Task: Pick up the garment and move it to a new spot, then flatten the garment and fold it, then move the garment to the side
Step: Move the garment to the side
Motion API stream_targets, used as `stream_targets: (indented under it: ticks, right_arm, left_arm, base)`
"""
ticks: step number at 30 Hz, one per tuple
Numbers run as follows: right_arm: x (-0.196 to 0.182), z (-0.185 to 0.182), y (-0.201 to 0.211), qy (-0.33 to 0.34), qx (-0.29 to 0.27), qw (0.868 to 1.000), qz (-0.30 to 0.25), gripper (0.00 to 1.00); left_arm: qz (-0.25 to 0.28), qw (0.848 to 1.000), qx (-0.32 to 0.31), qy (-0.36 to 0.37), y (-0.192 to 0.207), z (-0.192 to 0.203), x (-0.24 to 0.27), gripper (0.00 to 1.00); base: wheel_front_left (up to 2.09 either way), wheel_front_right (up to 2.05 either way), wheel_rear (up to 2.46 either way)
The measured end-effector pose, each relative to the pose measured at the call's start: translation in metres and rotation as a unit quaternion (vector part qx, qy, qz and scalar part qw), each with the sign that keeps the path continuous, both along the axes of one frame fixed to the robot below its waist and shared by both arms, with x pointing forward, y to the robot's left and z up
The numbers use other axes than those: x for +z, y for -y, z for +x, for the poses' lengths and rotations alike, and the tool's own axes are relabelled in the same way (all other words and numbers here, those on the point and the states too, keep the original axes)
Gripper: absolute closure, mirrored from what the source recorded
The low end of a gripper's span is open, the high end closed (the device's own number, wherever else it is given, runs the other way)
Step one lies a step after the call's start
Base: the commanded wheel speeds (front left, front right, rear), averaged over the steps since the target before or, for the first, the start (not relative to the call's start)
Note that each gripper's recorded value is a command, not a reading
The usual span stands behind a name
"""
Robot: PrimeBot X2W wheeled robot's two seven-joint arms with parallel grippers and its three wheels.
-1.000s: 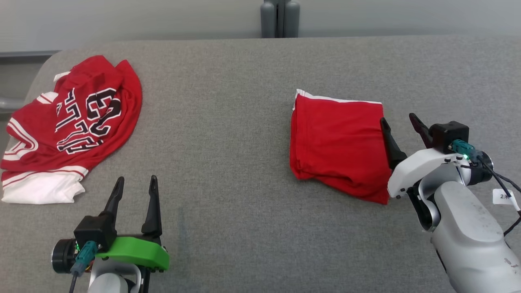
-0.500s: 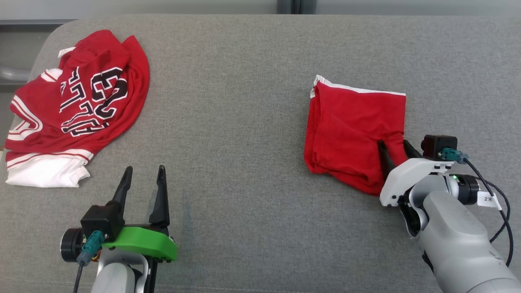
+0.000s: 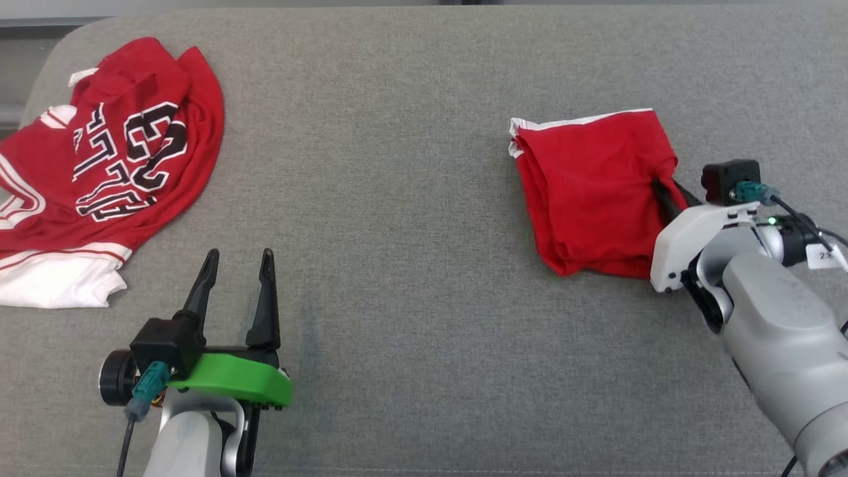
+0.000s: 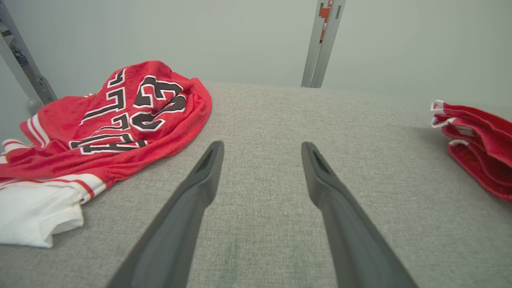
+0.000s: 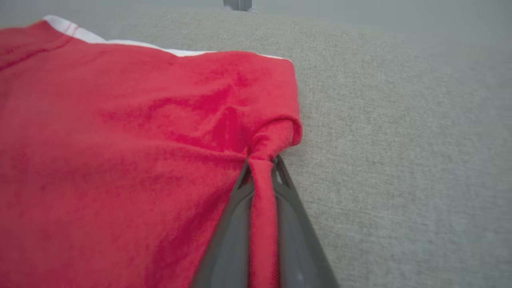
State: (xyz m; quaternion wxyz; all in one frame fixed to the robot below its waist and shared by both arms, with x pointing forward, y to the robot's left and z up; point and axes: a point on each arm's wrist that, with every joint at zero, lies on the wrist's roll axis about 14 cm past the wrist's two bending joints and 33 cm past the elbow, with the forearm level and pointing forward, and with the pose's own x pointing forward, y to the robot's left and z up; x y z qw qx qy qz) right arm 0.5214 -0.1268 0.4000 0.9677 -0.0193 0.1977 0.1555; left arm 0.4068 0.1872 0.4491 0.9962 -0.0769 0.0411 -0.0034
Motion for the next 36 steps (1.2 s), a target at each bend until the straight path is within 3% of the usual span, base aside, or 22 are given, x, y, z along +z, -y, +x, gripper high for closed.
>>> stream_targets:
  ticks: [8,20,29,36]
  right_arm:
    - [0.024,0.043,0.080,0.036,-0.017,0.995,-0.093,1.00]
    - [0.065,0.045,0.235,0.039,-0.123,0.970,-0.208,1.00]
    - [0.071,0.055,0.282,0.027,-0.159,0.955,-0.250,1.00]
    - [0.069,0.062,0.293,0.021,-0.169,0.949,-0.266,1.00]
  left_arm:
    - [0.001,0.999,-0.047,0.009,0.029,0.042,-0.007,0.00]
    - [-0.006,0.992,-0.123,-0.017,0.078,0.076,-0.050,0.00]
    - [-0.014,0.986,-0.162,-0.028,0.104,0.085,-0.077,0.00]
    - [-0.015,0.986,-0.165,-0.030,0.106,0.088,-0.083,0.00]
  base:
    - [0.00,0.00,0.00]
    - [0.00,0.00,0.00]
    - [0.00,0.00,0.00]
    - [0.00,0.00,0.00]
